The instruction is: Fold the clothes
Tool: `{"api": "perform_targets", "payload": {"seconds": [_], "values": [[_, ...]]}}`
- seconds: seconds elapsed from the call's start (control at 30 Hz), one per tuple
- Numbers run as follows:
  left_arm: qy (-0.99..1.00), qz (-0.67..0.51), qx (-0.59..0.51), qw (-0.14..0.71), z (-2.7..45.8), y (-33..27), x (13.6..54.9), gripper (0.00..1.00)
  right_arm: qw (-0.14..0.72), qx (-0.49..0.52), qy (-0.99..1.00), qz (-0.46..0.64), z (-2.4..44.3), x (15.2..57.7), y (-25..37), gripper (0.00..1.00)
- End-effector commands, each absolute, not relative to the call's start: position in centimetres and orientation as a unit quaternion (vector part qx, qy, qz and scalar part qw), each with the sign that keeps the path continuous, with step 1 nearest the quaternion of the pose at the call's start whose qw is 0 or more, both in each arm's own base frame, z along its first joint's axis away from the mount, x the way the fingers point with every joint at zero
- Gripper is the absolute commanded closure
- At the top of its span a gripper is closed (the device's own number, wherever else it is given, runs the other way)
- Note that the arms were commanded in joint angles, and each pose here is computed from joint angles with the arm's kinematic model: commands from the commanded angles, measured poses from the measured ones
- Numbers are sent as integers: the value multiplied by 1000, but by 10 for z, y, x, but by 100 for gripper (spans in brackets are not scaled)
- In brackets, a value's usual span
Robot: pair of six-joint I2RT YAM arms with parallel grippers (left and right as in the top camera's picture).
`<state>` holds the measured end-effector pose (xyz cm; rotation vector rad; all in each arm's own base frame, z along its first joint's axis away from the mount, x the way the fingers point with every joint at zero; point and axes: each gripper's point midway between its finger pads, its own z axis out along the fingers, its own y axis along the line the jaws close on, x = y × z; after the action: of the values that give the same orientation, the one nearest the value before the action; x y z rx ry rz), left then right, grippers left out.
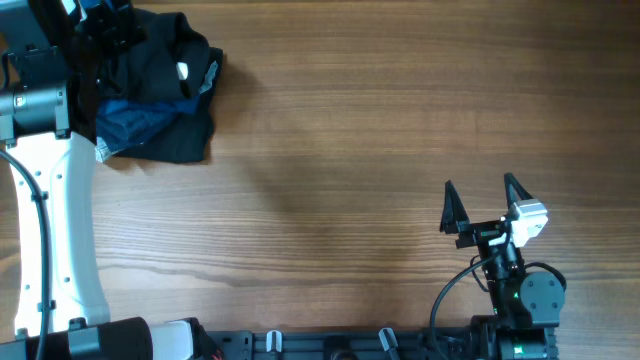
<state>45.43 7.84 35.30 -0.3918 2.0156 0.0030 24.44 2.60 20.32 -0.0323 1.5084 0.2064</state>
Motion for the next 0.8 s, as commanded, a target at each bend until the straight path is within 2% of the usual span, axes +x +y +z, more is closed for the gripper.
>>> {"api": "perform_targets", "payload": {"seconds": [0.0, 0.17, 0.77], "values": [[838, -5, -166, 519, 354, 77, 455, 0, 723, 4, 686, 87, 190, 246, 20, 0], [838, -5, -166, 519, 354, 77, 454, 0, 706, 15, 704, 78, 177, 246, 16, 0], [838, -5, -166, 519, 354, 77, 455, 0, 704, 17, 705, 75, 176, 246, 14, 0]]}}
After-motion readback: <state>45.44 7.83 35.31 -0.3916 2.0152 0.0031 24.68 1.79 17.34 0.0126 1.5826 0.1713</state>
